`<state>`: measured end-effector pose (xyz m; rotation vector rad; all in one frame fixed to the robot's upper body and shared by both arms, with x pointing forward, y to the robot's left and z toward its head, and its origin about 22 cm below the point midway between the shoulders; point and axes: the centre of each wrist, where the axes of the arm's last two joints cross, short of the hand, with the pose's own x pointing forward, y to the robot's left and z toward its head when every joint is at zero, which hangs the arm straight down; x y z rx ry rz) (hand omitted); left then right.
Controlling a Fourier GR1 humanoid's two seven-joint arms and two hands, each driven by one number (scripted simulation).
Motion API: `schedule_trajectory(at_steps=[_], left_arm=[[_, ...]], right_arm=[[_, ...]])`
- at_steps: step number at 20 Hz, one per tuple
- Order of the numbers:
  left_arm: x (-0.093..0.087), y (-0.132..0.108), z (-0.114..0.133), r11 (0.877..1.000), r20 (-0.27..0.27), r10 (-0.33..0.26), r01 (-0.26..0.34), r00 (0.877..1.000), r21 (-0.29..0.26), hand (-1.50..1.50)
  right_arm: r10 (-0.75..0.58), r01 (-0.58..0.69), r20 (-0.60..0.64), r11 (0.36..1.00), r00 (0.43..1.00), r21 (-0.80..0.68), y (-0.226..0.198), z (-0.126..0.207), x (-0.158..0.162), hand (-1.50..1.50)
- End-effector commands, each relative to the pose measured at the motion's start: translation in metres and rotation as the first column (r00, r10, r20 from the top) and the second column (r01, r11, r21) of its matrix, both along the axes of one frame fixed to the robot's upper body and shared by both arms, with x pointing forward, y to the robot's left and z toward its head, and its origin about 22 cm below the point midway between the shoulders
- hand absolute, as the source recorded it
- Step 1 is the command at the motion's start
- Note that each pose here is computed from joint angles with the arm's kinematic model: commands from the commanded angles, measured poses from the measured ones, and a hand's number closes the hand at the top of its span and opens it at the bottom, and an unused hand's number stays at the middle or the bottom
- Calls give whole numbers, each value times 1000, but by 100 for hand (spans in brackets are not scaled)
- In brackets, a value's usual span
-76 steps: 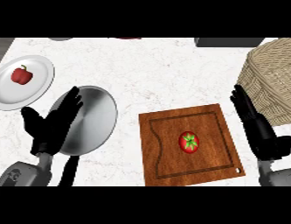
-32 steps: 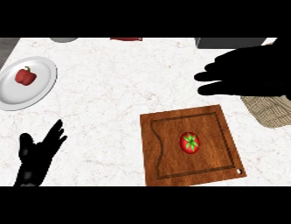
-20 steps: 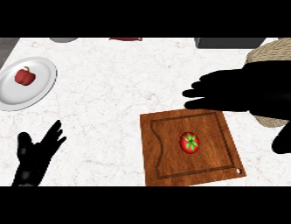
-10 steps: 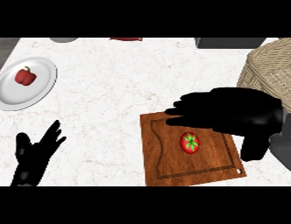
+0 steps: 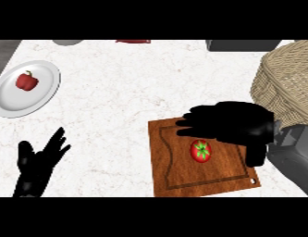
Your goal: Pick the tomato from the cutting board and place it in the basket
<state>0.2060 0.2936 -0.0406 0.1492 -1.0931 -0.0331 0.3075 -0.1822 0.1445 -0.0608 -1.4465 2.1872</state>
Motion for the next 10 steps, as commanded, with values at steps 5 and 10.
schedule_trajectory(at_steps=[5, 10], left_arm=[[-21, 14, -8, 1000, -74, -3, 4, 997, 11, 0], [-18, -4, -18, 1000, -77, 18, -18, 997, -6, 0]], right_arm=[[14, -14, 13, 1000, 1000, 10, 8, -39, 13, -150], [14, -14, -13, 1000, 1000, 12, 3, -44, 8, -150]])
